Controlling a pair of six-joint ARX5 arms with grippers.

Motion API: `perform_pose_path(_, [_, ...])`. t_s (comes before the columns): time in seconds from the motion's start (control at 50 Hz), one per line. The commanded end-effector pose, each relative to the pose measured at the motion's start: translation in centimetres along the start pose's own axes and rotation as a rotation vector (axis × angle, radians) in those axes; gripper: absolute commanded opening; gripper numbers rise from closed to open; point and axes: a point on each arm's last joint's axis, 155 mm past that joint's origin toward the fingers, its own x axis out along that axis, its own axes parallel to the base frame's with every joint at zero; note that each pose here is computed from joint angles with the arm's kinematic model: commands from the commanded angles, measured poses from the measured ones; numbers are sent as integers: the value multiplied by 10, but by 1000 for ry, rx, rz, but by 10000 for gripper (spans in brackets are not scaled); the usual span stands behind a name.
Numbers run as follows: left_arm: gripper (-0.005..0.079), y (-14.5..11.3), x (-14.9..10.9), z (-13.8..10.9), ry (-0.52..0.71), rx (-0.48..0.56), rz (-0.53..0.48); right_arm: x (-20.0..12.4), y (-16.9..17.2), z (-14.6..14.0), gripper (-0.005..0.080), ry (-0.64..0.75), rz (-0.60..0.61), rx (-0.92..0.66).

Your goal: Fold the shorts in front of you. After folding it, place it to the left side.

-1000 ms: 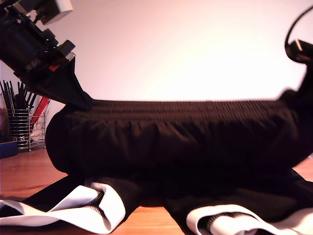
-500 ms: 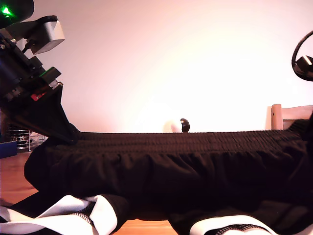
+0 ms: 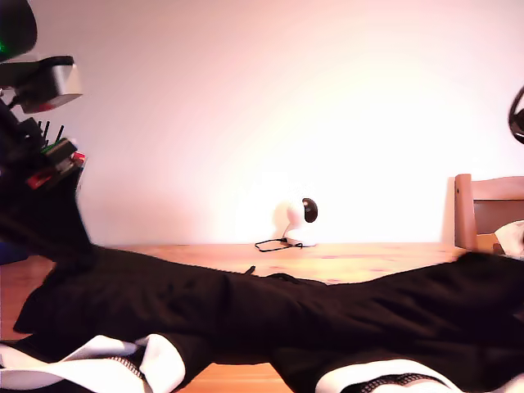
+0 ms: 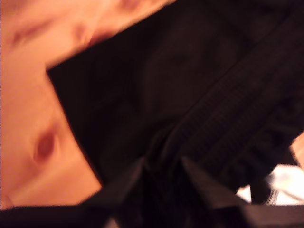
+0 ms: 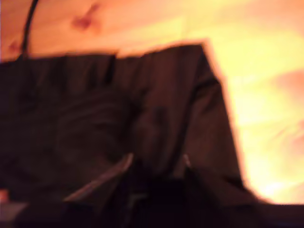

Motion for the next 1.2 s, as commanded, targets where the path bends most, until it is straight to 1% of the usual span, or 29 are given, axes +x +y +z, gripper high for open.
perform_pose_path(0.0, [312, -6, 5, -10, 23, -12, -30, 0, 5, 1, 325, -4, 21, 2])
perform_pose_path(0.06, [313, -10, 5, -8, 16, -10, -53, -2, 12, 8, 325, -20, 51, -2])
perform_pose_path(0.1, [331, -12, 5, -6, 10, -10, -64, -5, 19, 14, 325, -34, 80, -7])
perform_pose_path(0.2, [428, -19, 3, -1, -4, -10, -103, -13, 40, 29, 325, -55, 168, -19])
perform_pose_path(0.24, [473, -21, 1, 4, -15, -15, -115, -17, 47, 35, 325, -66, 194, -23])
perform_pose_path(0.28, [499, -23, -1, 10, -28, -19, -126, -20, 52, 39, 325, -72, 215, -27])
perform_pose_path(0.4, [503, -25, -7, 31, -72, -11, -133, -27, 60, 52, 324, -101, 238, -42])
perform_pose_path(0.52, [498, -26, -14, 51, -115, 1, -137, -31, 69, 57, 311, -116, 278, -84])
perform_pose_path(0.62, [495, -25, -18, 63, -150, 11, -134, -32, 76, 57, 255, -116, 312, -117])
perform_pose_path(0.68, [494, -25, -18, 66, -162, 14, -132, -31, 79, 56, 241, -110, 332, -131])
perform_pose_path(0.72, [468, -25, -18, 68, -167, 15, -131, -29, 81, 56, 240, -107, 343, -145])
perform_pose_path(0.76, [415, -24, -18, 69, -171, 15, -129, -28, 84, 57, 220, -105, 354, -156])
perform_pose_path(0.82, [268, -22, -19, 71, -181, 14, -125, -25, 86, 59, 140, -98, 361, -163])
perform_pose_path(0.88, [69, -19, -19, 74, -194, 12, -119, -22, 87, 65, 28, -97, 358, -178])
perform_pose_path(0.9, [16, -17, -20, 75, -199, 18, -115, -21, 88, 67, -9, -97, 356, -189])
perform_pose_path(0.92, [-38, -15, -20, 76, -203, 18, -112, -20, 88, 69, -15, -98, 355, -198])
perform_pose_path(0.94, [-15, -14, -20, 77, -207, 15, -111, -18, 89, 72, -7, -100, 354, -218])
perform_pose_path(0.98, [-24, -13, -21, 77, -211, 34, -116, -15, 91, 77, -10, -101, 352, -251])
perform_pose_path(1.04, [-24, -10, -20, 75, -207, 36, -137, -9, 93, 83, -10, -91, 349, -301])
perform_pose_path(1.14, [-24, 1, -14, 70, -190, -4, -165, 2, 103, 88, -10, -56, 388, -403])
perform_pose_path(1.16, [-24, 4, -12, 69, -184, -16, -169, 8, 102, 87, -10, -33, 391, -417])
perform_pose_path(1.18, [-24, 6, -11, 68, -181, -11, -175, 10, 104, 86, -10, -21, 405, -431])
